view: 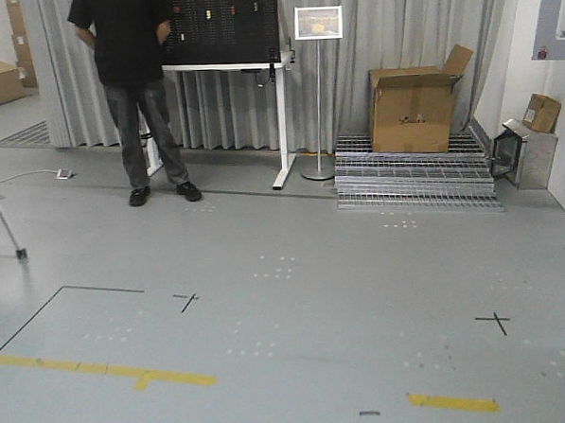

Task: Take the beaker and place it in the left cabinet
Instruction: 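Turn and drive the base toward the open white cabinet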

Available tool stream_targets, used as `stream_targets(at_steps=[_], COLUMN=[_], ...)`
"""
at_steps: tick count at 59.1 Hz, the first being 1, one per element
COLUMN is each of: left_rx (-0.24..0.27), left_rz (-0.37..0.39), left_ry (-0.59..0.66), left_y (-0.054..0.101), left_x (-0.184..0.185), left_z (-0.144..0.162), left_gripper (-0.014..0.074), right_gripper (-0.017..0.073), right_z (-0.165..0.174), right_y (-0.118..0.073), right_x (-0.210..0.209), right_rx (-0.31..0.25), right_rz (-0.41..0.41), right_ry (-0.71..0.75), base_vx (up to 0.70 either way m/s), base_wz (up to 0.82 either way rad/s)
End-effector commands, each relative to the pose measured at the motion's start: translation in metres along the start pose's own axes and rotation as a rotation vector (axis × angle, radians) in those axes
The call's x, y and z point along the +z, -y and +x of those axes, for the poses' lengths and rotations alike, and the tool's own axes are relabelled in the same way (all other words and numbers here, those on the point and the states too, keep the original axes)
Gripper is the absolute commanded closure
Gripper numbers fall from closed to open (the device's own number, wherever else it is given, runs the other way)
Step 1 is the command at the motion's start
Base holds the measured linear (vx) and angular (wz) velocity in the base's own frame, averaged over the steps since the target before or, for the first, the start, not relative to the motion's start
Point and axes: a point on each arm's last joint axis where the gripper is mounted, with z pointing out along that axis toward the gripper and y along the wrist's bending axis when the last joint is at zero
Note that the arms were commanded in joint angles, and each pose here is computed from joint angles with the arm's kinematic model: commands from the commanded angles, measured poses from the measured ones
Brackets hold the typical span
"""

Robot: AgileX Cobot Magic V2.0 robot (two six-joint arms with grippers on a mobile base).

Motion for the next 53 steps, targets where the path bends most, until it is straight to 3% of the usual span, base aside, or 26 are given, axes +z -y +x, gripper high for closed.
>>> stream_targets(at_steps=[1, 53], left_rx=[-0.001, -0.001], left_rz=[0.018, 0.018], left_ry=[0.099, 0.099], left_y=[0.0014, 0.0014], left_x=[-0.0028, -0.0028], left_z=[-0.0120, -0.0120], left_gripper=[0.0590, 0.0590], right_gripper=[0.0561, 0.0561], right_z=[-0.0164, -0.0165], right_y=[-0.0016, -0.0017], right_x=[-0.0027, -0.0027], right_rx=[-0.014, -0.014], right_rz=[-0.029, -0.030], right_ry=[0.091, 0.091], base_vx=[0.77, 0.76], base_wz=[-0.13, -0.11])
